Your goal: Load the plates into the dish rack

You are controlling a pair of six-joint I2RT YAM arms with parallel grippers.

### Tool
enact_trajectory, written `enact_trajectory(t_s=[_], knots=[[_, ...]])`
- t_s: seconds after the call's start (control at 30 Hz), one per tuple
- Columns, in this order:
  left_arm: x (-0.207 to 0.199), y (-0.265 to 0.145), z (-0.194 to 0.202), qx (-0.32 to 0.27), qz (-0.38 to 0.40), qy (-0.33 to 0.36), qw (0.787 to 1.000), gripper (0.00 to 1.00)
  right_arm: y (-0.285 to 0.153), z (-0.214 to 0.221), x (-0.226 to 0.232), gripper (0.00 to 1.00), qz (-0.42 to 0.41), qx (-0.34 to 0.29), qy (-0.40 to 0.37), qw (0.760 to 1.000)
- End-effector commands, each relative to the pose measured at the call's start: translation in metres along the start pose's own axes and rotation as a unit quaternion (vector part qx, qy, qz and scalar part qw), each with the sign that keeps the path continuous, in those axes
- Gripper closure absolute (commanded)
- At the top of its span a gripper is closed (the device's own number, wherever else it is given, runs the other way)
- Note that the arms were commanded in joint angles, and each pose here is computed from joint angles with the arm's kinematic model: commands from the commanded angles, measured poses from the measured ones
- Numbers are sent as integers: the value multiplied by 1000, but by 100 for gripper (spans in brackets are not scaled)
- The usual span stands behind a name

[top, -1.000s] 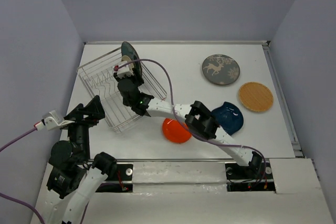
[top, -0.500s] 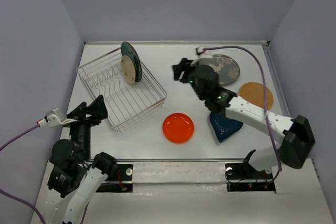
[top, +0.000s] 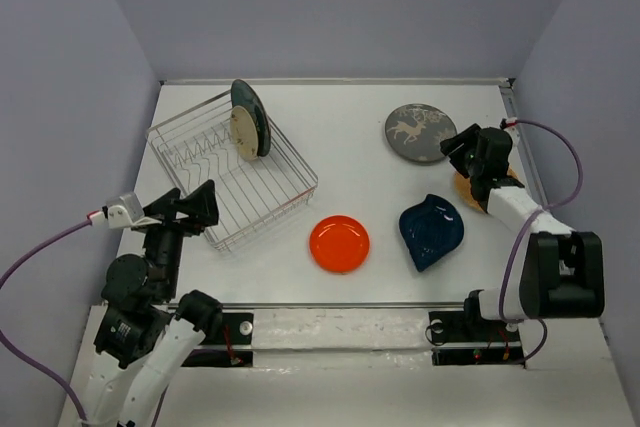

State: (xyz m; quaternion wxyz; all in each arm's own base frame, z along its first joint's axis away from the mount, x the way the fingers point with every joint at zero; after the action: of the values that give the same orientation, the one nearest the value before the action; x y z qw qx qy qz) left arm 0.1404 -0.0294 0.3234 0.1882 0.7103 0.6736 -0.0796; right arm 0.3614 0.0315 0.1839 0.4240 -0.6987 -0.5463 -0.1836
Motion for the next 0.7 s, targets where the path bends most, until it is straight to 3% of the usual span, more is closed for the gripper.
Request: enact_trajectory(t_s=[0.0,0.27,0.67], knots=[[-8,7,-2,-5,19,7,1000,1,29,-8,1,39,-43,45,60,996],[-9,7,-2,-5,26,10,1000,1,44,5,-11,39,-69,68,92,991],[-11,12,2,7,22,22,999,1,0,2,-11,27,-66,59,67,994]])
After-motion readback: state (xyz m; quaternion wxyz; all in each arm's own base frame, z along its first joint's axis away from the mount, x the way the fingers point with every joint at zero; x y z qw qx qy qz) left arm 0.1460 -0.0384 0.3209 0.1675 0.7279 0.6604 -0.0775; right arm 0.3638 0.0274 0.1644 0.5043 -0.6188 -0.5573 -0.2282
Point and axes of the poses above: each gripper's point midway between its finger pads, its own y axis out along the fingers, its own x axis along the line the jaws close on, z = x × y, the point moved 5 cm from there along -y, back along the fingers, and after that the axes turned 8 degrees about y, right-handed, at the moved point
